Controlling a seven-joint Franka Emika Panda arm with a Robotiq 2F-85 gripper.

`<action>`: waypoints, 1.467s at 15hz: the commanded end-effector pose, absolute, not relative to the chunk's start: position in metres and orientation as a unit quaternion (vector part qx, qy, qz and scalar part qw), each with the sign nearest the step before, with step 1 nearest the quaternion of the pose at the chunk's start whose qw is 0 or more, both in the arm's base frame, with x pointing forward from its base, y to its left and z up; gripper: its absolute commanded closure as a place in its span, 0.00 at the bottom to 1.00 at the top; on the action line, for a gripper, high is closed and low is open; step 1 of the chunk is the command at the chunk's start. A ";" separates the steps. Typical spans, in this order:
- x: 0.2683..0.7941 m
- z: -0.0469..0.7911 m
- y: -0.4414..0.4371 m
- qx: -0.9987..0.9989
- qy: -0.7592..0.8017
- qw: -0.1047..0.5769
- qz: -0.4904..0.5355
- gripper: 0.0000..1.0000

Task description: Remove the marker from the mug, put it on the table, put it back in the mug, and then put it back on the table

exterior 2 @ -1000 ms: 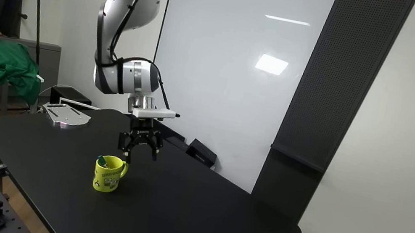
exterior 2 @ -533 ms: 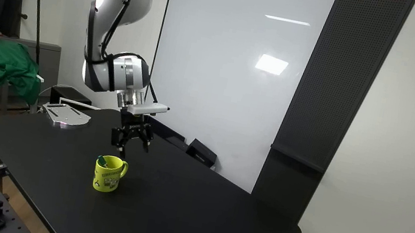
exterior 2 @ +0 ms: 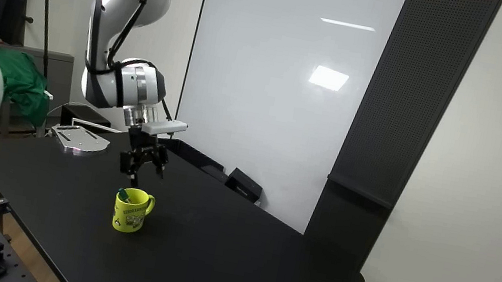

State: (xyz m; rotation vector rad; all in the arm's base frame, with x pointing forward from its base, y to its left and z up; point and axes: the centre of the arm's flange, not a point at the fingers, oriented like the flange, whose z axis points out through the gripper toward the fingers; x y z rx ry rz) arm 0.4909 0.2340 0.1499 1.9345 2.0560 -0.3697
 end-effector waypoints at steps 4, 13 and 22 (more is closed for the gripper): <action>0.468 0.150 0.255 0.593 0.783 0.140 -0.125 0.00; 0.446 0.140 0.260 0.491 0.851 0.137 -0.125 0.00; 0.450 0.133 0.263 0.499 0.847 0.129 -0.132 0.00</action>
